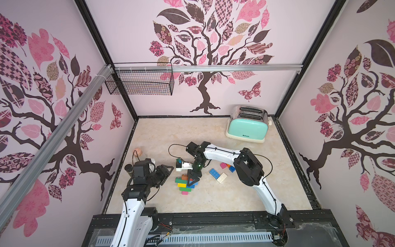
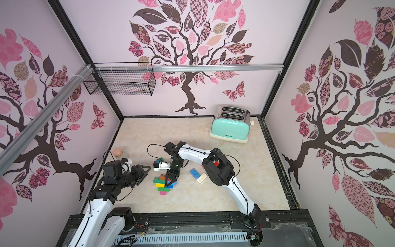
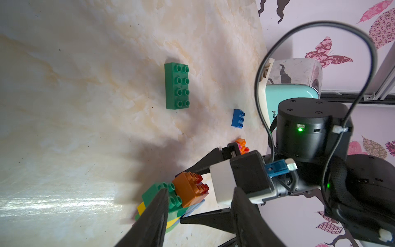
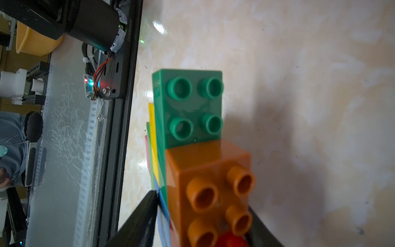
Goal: Assemble a heart with lego
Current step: Adjust the lego brick at the center of the board.
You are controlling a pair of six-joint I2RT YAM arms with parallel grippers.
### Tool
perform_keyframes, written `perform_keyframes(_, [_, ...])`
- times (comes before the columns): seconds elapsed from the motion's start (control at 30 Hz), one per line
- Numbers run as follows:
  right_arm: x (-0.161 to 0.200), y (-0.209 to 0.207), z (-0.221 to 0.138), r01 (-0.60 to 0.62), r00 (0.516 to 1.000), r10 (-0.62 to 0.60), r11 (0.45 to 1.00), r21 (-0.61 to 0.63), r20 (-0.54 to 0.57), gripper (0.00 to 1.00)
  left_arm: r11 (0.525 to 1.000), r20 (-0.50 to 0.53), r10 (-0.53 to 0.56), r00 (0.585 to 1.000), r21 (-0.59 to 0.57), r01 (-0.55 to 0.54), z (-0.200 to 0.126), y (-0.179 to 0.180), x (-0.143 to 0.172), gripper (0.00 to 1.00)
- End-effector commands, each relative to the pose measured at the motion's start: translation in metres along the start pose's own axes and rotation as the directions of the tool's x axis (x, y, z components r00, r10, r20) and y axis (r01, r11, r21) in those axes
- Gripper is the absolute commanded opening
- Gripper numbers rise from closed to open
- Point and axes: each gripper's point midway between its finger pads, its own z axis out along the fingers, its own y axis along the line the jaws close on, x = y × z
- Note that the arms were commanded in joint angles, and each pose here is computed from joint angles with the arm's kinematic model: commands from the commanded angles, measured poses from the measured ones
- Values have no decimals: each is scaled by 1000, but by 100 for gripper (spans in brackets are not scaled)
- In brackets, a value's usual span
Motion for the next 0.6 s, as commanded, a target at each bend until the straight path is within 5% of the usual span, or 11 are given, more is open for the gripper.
perform_keyframes(0.0, [-6,-9,-4,-17,1000,17,999,28,12,59,1000,8,26,1000,0,-26,-2,-3,-3,51])
perform_keyframes(0.37, [-20,-33,-8,-39,998,34,994,105,45,70,1000,9,23,1000,1,-23,-3,-2,-2,52])
perform_keyframes(0.4, [-21,-34,-11,-39,998,34,993,109,49,93,1000,10,27,1000,2,-27,-3,-3,-2,53])
perform_keyframes(0.43, [-22,-33,-14,-39,998,33,993,111,52,99,1000,8,29,1000,0,-29,-3,-2,-2,53])
perform_keyframes(0.57, [-26,-29,-31,-27,998,18,988,152,62,100,999,-6,42,999,4,-41,-1,-3,-1,53])
